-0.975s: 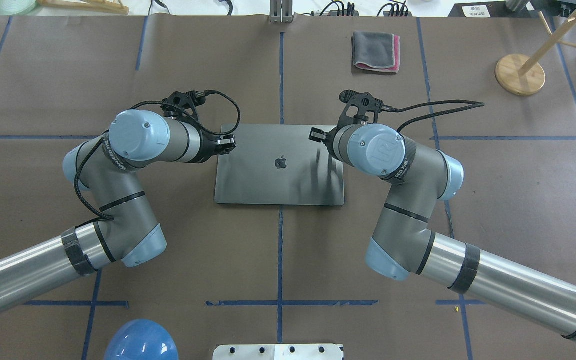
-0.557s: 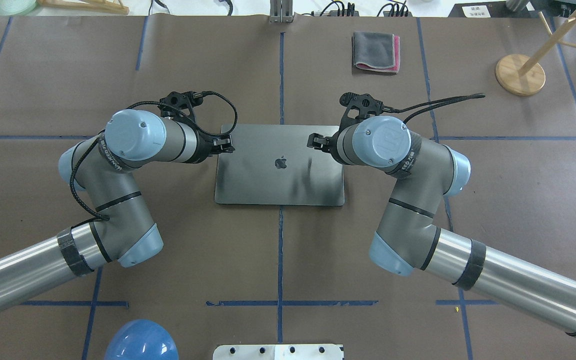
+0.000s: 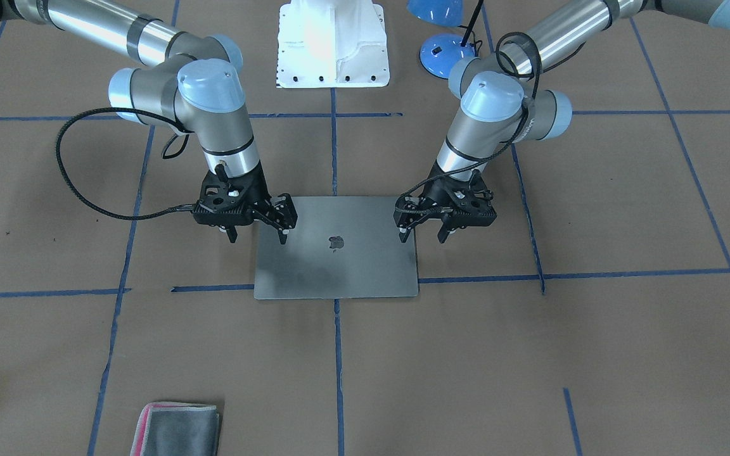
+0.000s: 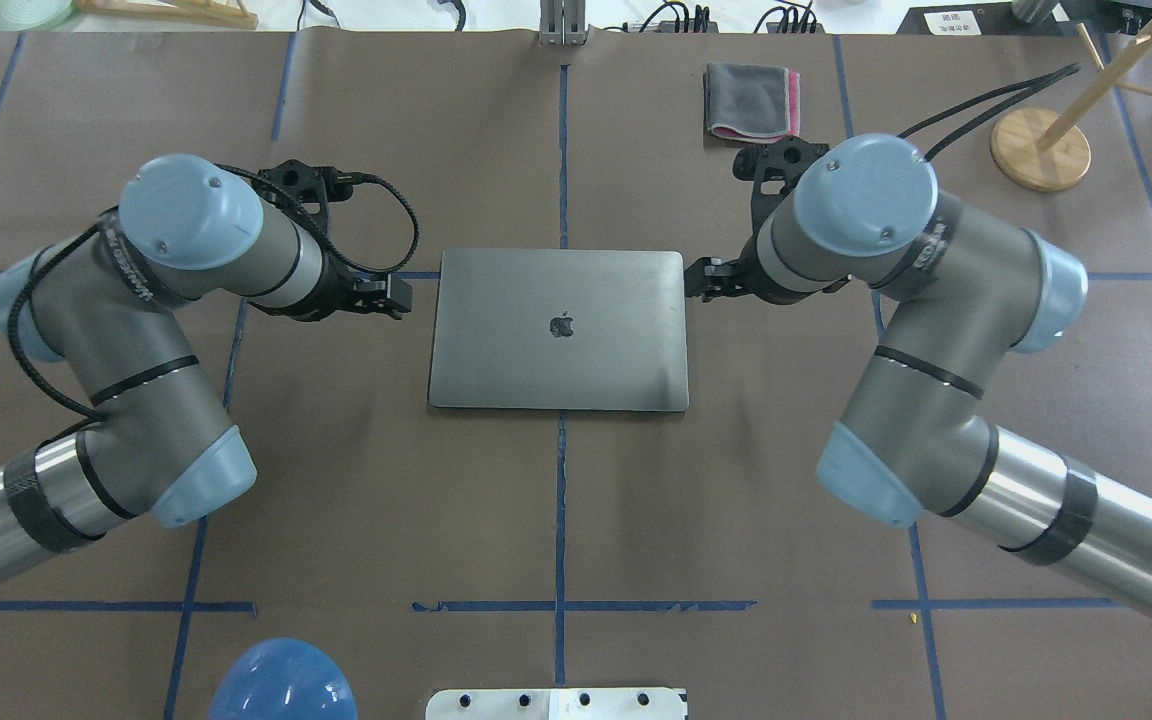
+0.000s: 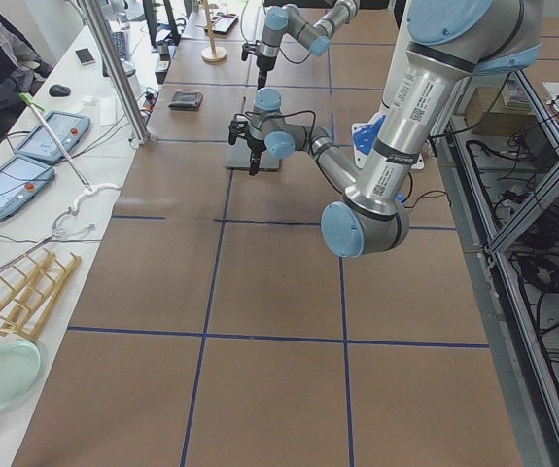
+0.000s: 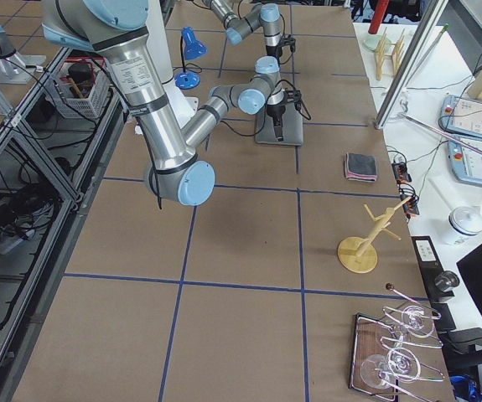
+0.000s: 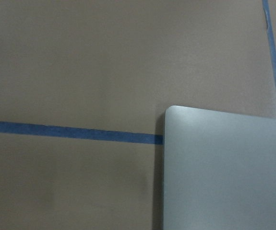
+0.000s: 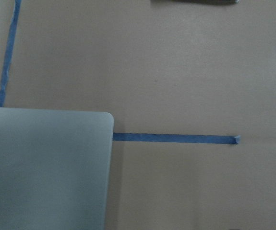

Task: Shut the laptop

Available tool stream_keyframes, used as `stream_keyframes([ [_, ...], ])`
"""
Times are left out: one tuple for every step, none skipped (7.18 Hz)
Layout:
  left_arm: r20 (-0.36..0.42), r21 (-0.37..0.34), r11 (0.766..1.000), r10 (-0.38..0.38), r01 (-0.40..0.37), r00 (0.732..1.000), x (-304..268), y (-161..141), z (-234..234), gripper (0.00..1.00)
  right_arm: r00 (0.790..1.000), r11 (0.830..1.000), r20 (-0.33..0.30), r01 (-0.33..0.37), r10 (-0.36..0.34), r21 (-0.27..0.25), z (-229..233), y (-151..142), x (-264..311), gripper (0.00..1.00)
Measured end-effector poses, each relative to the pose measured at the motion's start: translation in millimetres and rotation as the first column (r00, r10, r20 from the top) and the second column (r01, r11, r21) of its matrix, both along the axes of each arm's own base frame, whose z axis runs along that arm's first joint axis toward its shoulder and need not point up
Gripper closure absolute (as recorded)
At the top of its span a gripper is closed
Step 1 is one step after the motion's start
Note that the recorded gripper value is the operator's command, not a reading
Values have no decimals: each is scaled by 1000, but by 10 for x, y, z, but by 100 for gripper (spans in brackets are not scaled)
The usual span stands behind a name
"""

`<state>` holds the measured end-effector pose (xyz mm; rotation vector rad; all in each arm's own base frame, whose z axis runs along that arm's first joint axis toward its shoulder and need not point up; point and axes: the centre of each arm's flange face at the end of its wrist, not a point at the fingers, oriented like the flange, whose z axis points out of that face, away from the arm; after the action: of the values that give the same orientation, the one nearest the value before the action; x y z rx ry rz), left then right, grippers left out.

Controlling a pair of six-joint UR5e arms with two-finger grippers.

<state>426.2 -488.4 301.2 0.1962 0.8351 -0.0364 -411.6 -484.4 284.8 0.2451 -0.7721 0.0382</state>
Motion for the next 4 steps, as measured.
stream_keyframes([
  [95, 18, 997, 75, -77, 993, -390, -39, 30, 0, 997, 997, -3, 77, -77, 5, 233, -65, 472, 1],
  [154, 33, 990, 134, -141, 979, -838, -84, 177, 0, 990, 990, -10, 141, -141, 17, 503, -149, 936, 1],
  [185, 38, 979, 192, -203, 964, -1378, -141, 483, 0, 980, 979, -24, 200, -199, 35, 811, -224, 1419, 1],
  [209, 55, 963, 247, -264, 946, -2054, -235, 884, 0, 966, 964, -44, 258, -256, 56, 1195, -261, 1964, 1],
])
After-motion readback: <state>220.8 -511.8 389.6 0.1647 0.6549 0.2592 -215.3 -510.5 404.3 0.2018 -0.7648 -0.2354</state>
